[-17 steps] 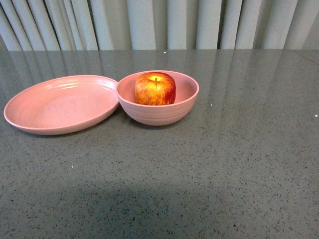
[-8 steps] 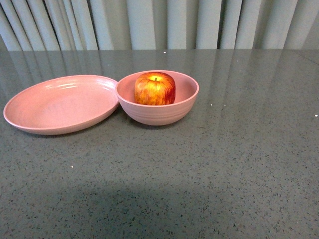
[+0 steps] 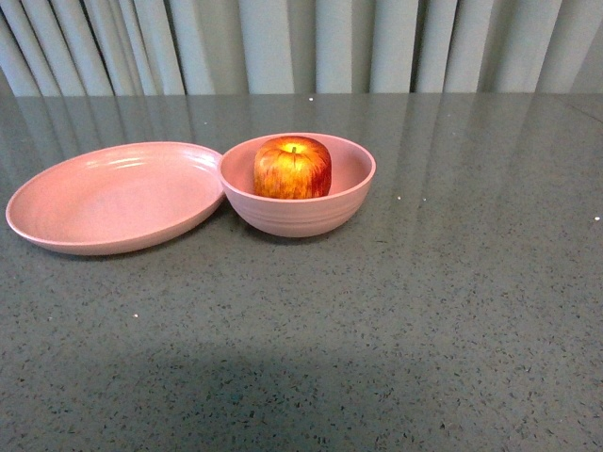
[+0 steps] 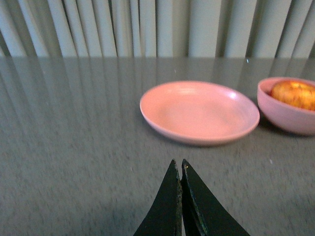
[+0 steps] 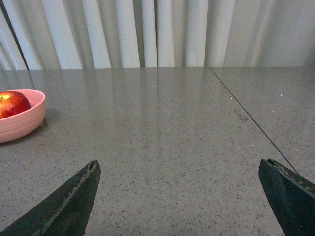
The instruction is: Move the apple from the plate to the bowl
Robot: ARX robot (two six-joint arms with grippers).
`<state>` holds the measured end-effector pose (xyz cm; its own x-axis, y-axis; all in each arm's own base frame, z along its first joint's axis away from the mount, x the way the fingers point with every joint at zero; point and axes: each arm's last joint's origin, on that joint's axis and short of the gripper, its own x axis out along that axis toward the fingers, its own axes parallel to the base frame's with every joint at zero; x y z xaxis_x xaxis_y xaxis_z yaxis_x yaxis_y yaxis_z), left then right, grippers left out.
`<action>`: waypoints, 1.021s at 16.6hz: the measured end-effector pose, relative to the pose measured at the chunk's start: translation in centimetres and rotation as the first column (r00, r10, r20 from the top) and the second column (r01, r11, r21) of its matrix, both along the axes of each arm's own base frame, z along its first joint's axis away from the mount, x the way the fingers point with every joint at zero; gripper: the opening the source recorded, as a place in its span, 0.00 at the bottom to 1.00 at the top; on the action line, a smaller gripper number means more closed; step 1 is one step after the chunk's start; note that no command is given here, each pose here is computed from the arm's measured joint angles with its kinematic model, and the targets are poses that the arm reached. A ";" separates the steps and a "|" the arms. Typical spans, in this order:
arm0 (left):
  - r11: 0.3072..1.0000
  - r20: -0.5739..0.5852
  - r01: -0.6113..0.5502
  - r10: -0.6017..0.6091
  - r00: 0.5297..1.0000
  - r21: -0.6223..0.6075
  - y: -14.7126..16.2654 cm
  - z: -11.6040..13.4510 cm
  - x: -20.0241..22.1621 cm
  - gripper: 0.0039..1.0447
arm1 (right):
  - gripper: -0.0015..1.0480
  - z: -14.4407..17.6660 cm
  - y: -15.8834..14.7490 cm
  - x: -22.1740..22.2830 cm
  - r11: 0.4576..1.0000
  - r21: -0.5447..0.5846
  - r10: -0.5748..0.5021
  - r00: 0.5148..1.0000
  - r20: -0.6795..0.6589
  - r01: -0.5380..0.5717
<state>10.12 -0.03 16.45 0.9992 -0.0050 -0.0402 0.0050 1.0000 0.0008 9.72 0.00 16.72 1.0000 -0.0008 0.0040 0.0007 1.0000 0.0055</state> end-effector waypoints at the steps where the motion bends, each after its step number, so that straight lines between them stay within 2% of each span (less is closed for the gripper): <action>1: 1.000 0.050 -0.004 0.004 0.999 -0.001 0.0 0.4 -0.4 0.01 | 0.94 0.0 0.0 0.0 1.000 0.000 0.000 1.000 0.000 0.000; 10: 1.000 0.041 -0.003 0.003 0.999 0.000 0.0 0.3 -0.4 0.01 | 0.94 0.0 0.0 0.0 1.000 0.000 0.000 1.000 0.000 0.000; 11: 1.000 0.041 -0.003 0.003 0.999 -0.001 0.0 0.3 -0.4 0.07 | 0.94 0.0 0.0 0.0 1.000 0.000 0.000 1.000 0.000 0.000; 13: 1.000 0.041 -0.003 0.003 0.999 -0.001 0.0 0.3 -0.4 0.28 | 0.94 0.0 0.0 0.0 1.000 0.000 0.000 1.000 0.000 0.000; 15: 1.000 0.041 -0.003 0.003 0.999 -0.001 0.0 0.3 -0.4 0.70 | 0.94 0.0 0.0 0.0 1.000 0.000 0.000 1.000 0.000 0.000; 16: 1.000 0.041 -0.003 0.003 0.999 0.000 0.0 0.3 -0.4 0.94 | 0.94 0.0 0.0 0.0 1.000 0.000 0.000 1.000 0.000 0.000; 17: 1.000 0.041 -0.003 0.003 0.999 0.000 0.0 0.3 -0.4 0.94 | 0.94 0.0 0.0 0.0 1.000 0.000 0.000 1.000 0.000 0.000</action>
<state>9.74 -0.02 16.74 1.0000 -0.0019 0.0010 0.0019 1.0000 0.0006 9.72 0.00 16.72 1.0000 -0.0004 0.0044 0.0004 1.0000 0.0055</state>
